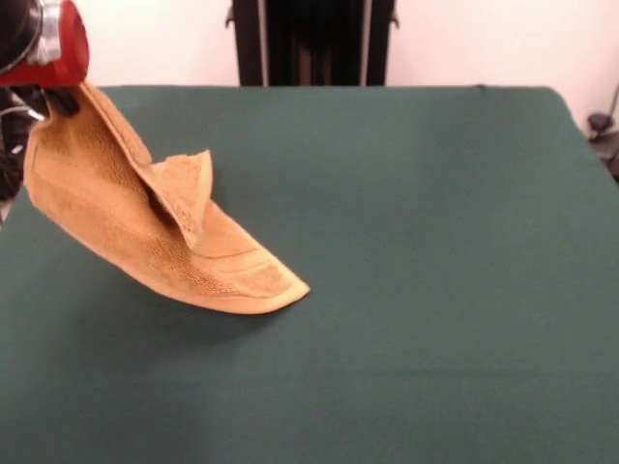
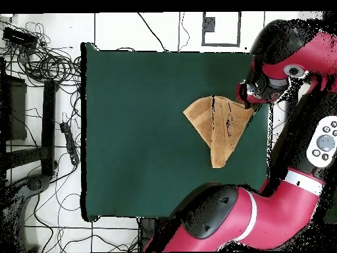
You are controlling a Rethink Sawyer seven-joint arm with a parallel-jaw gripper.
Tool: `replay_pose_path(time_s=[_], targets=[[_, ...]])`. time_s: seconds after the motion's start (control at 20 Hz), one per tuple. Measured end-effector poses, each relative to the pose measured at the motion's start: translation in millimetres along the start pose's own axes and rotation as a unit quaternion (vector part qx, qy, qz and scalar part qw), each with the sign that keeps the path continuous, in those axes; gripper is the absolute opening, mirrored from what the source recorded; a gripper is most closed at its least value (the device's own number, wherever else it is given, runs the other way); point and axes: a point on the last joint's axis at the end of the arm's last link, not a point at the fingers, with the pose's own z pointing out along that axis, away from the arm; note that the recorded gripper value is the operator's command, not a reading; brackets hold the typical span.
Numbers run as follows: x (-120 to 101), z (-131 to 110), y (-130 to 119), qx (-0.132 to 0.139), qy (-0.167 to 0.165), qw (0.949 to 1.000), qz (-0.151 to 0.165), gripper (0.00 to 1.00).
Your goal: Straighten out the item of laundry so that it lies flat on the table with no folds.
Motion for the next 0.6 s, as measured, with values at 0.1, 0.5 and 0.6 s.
replay_pose_path(time_s=[0.1, 0.5, 0.6], targets=[[3.5, -5.1, -0.2, -0.001, 0.006, 1.0000, 0.004, 0.00], [5.7, -14.5, -1.3, -0.003, 0.000, 1.0000, 0.009, 0.00], [5.6, -14.2, -1.4, -0.003, 0.001, 1.0000, 0.009, 0.00]])
